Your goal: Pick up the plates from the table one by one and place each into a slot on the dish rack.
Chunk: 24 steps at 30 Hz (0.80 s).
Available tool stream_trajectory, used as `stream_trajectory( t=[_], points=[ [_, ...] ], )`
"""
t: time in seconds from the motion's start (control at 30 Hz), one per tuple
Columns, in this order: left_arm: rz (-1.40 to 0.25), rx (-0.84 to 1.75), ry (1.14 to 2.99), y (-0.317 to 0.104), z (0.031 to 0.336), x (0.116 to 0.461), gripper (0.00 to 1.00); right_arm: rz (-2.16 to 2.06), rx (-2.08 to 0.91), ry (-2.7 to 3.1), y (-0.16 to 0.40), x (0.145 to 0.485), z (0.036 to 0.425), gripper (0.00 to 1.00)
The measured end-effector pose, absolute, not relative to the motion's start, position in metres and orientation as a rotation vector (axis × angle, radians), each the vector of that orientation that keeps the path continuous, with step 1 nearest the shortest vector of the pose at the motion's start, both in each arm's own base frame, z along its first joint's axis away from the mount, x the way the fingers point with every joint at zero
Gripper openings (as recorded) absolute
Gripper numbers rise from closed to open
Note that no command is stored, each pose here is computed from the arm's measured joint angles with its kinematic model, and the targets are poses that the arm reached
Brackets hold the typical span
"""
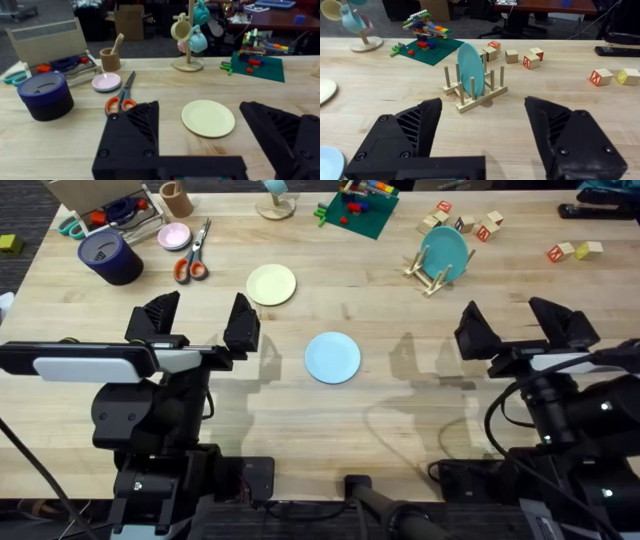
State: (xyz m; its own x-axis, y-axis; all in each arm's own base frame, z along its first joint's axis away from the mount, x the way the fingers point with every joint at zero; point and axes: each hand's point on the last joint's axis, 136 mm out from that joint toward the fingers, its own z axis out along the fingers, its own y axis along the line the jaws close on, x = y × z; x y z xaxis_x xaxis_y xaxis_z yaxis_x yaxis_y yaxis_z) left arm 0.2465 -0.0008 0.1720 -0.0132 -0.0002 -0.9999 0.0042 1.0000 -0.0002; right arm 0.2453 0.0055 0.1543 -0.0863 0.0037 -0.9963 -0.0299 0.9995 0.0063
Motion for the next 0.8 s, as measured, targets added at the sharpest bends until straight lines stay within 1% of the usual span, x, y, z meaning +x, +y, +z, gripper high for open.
stream_trajectory(
  t=[0.2,0.37,0.5,0.57,0.7,0.8],
  points=[
    [-0.003,0.003,1.572,-0.001,0.175,0.247,0.993,0.028,-0.020,1.657,0.005,0.245,0.154,0.996],
    [-0.004,0.003,1.522,-0.001,0.187,0.246,0.993,0.028,-0.020,1.648,0.005,0.246,0.156,0.996],
    [-0.006,0.001,1.561,-0.001,0.183,0.245,0.993,0.027,-0.021,1.576,0.006,0.246,0.174,0.996],
    [-0.007,0.000,1.593,-0.001,0.186,0.242,0.993,0.027,-0.021,1.542,0.006,0.246,0.183,0.996],
    [-0.009,-0.003,1.613,-0.001,0.215,0.228,0.993,0.026,-0.022,1.499,0.005,0.242,0.205,0.996],
    [-0.010,-0.003,1.598,-0.001,0.242,0.215,0.992,0.026,-0.022,1.435,0.006,0.235,0.237,0.996]
  ],
)
